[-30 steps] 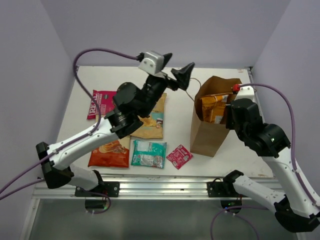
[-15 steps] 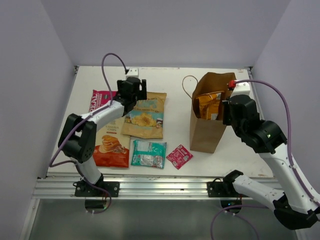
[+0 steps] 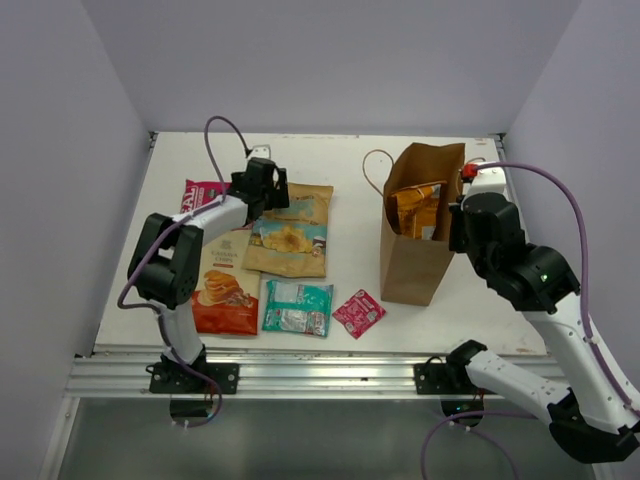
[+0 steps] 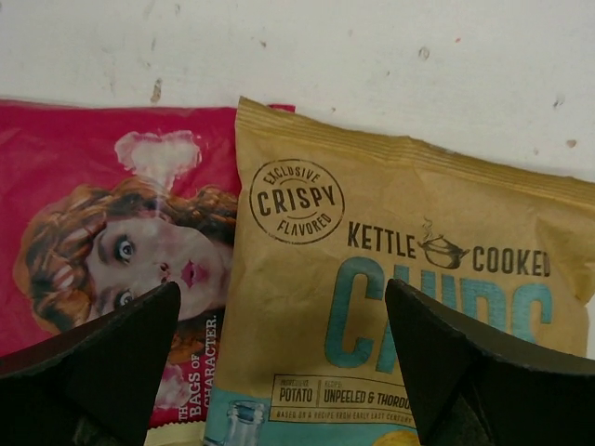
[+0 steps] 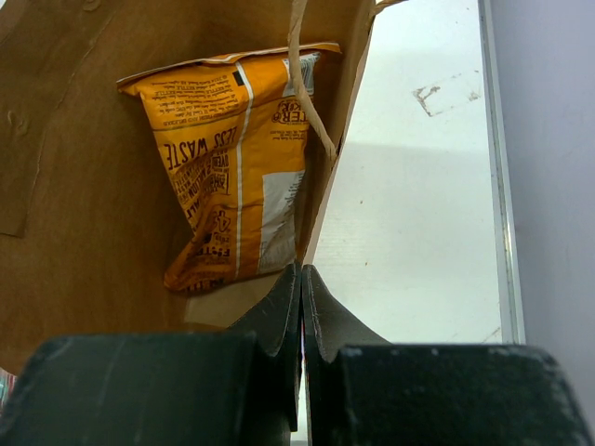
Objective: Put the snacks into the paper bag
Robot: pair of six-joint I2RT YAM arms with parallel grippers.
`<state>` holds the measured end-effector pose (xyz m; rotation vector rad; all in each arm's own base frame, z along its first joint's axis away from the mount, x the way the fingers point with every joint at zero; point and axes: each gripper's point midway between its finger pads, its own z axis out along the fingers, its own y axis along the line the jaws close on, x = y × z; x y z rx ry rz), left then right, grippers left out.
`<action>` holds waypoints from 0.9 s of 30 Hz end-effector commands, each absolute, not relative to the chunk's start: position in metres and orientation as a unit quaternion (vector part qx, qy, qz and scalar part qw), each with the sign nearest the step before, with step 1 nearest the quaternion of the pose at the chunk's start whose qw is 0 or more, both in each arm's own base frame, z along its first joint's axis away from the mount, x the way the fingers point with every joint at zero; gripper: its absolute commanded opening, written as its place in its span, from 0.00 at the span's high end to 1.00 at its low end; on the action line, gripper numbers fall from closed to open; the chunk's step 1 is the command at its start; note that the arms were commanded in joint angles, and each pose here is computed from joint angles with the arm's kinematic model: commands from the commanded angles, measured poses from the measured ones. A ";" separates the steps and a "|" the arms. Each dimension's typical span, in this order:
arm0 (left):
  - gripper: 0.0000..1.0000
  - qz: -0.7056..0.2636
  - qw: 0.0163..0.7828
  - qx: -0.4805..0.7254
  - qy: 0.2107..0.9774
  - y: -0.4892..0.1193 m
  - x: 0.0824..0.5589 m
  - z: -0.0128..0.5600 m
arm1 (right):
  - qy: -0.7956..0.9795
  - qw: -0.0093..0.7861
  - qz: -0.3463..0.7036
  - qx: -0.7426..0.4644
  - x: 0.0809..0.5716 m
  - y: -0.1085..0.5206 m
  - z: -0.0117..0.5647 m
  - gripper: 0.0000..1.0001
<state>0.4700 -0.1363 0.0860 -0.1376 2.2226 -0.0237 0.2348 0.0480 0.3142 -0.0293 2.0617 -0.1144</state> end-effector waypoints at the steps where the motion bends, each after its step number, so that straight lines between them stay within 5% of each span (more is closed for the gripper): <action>1: 0.04 -0.023 0.407 -0.061 0.911 -0.136 0.467 0.063 | 0.849 0.527 -0.043 -0.011 0.235 0.047 0.323 1.00; 7: 0.15 -0.048 0.389 -0.058 0.918 -0.138 0.469 0.041 | 0.849 0.527 -0.039 -0.009 0.233 0.047 0.323 1.00; 9: 0.29 -0.048 0.383 -0.056 0.921 -0.138 0.470 0.035 | 0.849 0.527 -0.038 -0.009 0.232 0.047 0.324 1.00; 10: 0.59 -0.051 0.381 -0.054 0.921 -0.139 0.470 0.033 | 0.849 0.527 -0.039 -0.008 0.232 0.046 0.323 1.00; 12: 0.97 -0.053 0.384 -0.056 0.920 -0.138 0.469 0.034 | 0.848 0.528 -0.037 -0.007 0.231 0.046 0.324 1.00; 18: 1.00 -0.078 0.423 -0.067 0.900 -0.142 0.472 0.078 | 0.851 0.524 -0.037 -0.010 0.233 0.048 0.322 1.00; 27: 1.00 -0.249 0.636 -0.031 0.730 -0.180 0.468 0.347 | 0.851 0.524 -0.037 -0.009 0.231 0.047 0.322 1.00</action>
